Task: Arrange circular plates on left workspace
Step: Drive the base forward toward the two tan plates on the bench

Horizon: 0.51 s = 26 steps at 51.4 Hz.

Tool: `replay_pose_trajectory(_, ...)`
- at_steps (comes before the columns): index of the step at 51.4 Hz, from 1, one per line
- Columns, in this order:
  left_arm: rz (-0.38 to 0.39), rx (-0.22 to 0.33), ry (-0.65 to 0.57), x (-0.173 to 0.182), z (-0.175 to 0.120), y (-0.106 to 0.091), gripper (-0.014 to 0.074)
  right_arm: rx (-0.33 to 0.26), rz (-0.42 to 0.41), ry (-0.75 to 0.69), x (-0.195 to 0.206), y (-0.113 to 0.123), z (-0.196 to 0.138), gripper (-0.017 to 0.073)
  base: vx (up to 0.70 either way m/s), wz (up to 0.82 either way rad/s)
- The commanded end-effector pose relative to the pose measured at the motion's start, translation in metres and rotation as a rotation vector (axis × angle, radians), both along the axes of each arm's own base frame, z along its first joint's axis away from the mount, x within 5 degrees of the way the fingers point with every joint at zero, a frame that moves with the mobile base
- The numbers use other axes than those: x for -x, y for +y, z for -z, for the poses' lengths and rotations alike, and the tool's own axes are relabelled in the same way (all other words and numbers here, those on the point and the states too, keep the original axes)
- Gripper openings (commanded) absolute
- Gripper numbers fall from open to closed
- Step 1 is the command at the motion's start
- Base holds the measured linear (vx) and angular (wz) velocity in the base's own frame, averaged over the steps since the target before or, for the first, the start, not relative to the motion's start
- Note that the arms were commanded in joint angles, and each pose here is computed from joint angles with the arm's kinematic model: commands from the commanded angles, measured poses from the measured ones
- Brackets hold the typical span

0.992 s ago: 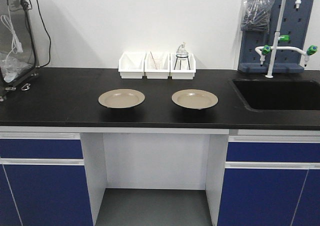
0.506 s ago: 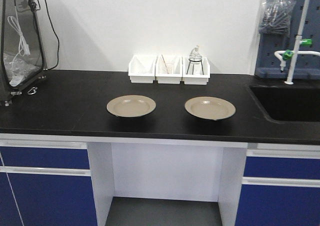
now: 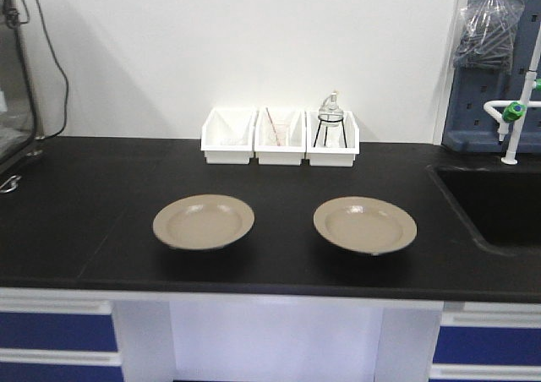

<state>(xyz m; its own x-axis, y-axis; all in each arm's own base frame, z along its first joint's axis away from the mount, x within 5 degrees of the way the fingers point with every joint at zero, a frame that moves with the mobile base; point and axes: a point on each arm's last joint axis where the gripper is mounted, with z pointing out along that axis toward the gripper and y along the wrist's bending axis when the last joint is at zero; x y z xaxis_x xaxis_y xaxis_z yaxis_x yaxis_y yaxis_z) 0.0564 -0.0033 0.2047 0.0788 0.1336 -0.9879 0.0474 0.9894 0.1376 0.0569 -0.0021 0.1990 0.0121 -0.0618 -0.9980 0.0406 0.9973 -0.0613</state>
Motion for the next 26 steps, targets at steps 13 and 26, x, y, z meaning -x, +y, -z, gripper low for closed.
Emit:
replay_pose_trajectory(13,0.007,0.014,-0.076,0.0011,-0.0017,-0.0003,0.0,0.019,0.01,-0.07,0.0005,-0.0007,-0.0006,-0.0002,0.47,-0.08)
replay_pose_trajectory(26,0.007,0.014,-0.076,0.0011,-0.0017,-0.0003,0.0,0.019,0.01,-0.07,0.0005,-0.0007,-0.0006,-0.0002,0.46,-0.1)
